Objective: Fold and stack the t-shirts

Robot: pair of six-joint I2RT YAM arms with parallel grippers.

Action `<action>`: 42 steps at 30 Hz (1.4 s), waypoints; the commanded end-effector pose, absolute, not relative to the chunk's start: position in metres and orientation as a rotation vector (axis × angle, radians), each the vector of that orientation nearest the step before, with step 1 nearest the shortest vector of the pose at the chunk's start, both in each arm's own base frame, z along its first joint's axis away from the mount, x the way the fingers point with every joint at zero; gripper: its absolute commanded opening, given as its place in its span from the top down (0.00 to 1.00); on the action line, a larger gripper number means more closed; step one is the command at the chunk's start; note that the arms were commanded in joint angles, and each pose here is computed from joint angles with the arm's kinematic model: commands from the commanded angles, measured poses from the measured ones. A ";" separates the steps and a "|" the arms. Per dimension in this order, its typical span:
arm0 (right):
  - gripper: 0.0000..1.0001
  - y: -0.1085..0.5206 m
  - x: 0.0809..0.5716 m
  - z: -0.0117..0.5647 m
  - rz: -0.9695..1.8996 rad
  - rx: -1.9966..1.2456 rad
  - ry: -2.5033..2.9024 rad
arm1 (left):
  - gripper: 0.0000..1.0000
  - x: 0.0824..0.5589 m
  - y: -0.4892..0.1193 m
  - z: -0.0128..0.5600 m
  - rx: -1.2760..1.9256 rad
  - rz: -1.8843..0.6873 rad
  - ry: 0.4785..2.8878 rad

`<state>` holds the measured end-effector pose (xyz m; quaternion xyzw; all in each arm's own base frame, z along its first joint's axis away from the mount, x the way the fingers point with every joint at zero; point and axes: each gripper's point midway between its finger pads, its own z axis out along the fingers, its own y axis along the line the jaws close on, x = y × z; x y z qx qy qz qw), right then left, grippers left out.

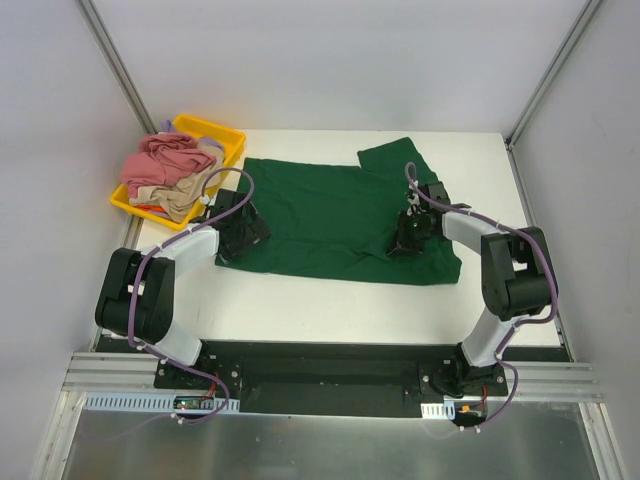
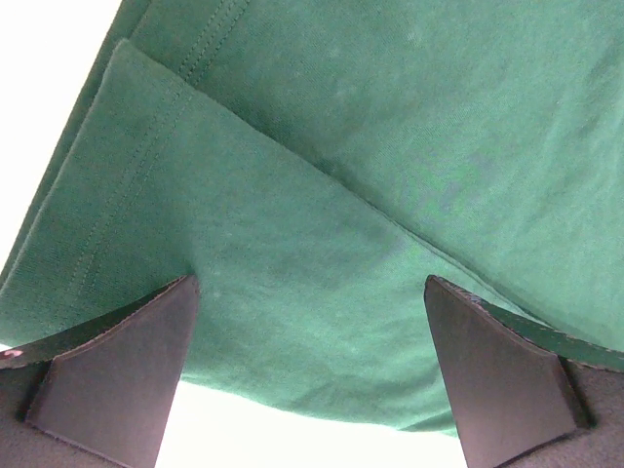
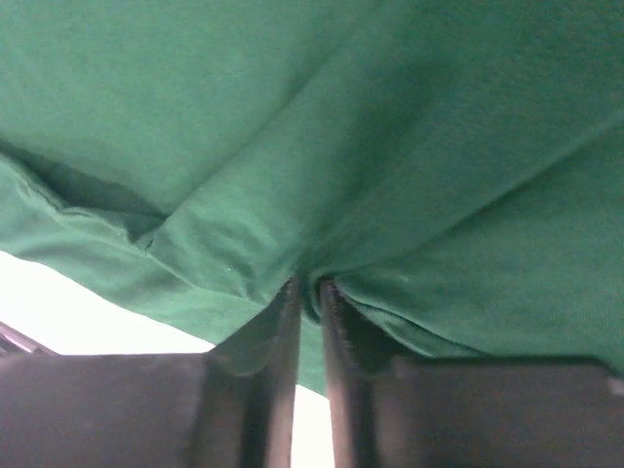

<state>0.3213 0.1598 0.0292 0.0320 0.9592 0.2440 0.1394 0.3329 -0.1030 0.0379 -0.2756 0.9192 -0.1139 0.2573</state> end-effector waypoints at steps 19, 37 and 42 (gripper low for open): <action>0.99 0.199 0.392 0.086 0.816 0.088 2.516 | 0.01 0.343 -0.089 0.061 -0.716 -0.256 2.441; 0.04 0.173 0.407 0.149 0.522 0.012 2.408 | 0.01 0.338 -0.092 0.081 -0.698 -0.307 2.423; 0.04 0.135 0.334 0.096 0.403 0.138 2.608 | 0.01 0.350 -0.114 0.087 -0.646 -0.430 2.462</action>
